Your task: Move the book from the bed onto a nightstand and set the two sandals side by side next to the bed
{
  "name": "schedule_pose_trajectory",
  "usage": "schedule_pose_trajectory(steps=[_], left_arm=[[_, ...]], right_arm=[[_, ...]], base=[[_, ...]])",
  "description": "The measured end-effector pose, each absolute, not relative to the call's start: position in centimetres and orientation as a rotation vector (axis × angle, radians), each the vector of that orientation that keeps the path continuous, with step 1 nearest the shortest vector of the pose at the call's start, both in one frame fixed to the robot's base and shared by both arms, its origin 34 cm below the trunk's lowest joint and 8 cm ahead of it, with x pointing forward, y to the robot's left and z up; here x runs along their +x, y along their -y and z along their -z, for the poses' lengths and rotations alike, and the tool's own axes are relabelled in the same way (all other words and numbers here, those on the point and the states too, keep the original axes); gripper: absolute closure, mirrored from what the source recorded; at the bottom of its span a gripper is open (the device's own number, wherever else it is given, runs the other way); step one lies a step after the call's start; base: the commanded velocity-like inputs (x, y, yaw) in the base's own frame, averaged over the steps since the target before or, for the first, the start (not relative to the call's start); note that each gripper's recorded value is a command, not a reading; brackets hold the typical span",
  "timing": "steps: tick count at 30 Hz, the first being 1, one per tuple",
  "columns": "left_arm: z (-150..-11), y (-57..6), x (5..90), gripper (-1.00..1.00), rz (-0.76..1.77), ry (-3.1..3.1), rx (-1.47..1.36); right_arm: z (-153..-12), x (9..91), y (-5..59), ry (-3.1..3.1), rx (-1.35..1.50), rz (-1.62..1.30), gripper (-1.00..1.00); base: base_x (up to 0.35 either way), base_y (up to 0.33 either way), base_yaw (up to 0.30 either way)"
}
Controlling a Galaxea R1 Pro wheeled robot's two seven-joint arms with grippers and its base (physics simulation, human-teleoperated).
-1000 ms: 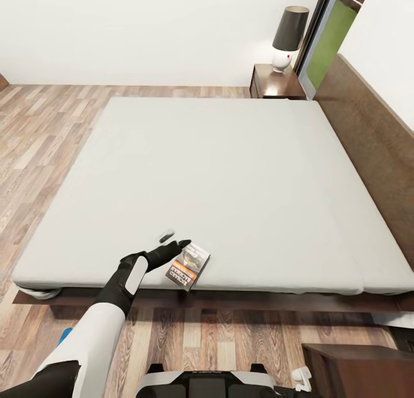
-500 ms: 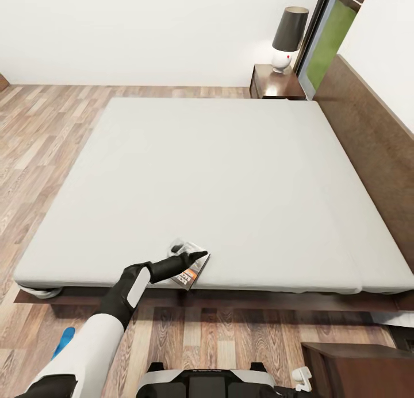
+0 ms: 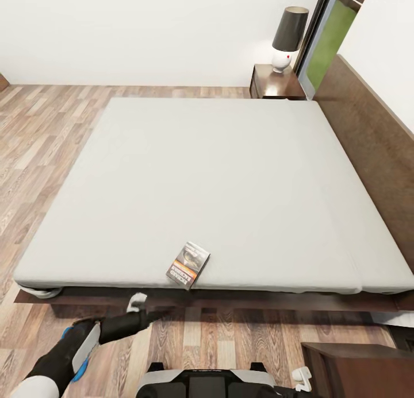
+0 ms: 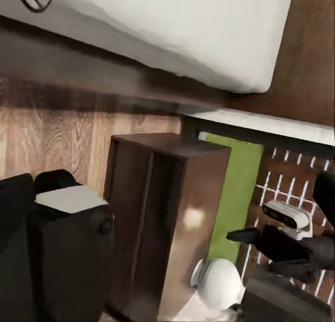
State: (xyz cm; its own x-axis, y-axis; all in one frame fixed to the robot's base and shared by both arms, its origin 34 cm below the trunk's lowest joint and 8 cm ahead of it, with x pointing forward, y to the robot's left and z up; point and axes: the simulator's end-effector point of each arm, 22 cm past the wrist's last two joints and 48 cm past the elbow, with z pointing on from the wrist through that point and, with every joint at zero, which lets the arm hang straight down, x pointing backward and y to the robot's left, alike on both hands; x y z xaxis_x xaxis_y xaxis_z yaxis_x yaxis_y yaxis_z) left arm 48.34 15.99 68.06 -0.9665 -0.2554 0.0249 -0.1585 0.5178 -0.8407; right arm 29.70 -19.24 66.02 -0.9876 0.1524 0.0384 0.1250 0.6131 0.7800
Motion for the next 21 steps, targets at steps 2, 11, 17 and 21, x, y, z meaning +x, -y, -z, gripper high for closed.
schedule_pose_trajectory(steps=[2, 11, 17, 21], left_arm=[[-67.1, -17.8, 46.2, -1.00, 1.414, -2.667, -0.379], [-62.9, -24.2, 37.8, -1.00, 1.177, -2.734, -0.417], [-62.7, -26.3, 39.3, -1.00, 1.090, -2.664, -0.505], [-62.7, -27.3, 40.3, -1.00, 1.054, -2.624, -0.565]], right_arm=[[-66.0, 29.7, 19.2, -2.793, 0.241, -1.348, -1.00], [-66.1, 29.7, 19.2, -2.790, 0.244, -1.352, -1.00], [-66.2, 30.3, 19.7, -2.796, 0.296, -1.352, -1.00], [-66.4, 30.4, 19.6, -2.834, 0.369, -1.381, -1.00]], base=[[0.000, 0.000, 0.000], [0.000, 0.000, 0.000], [0.000, 0.000, 0.000], [0.000, 0.000, 0.000]])
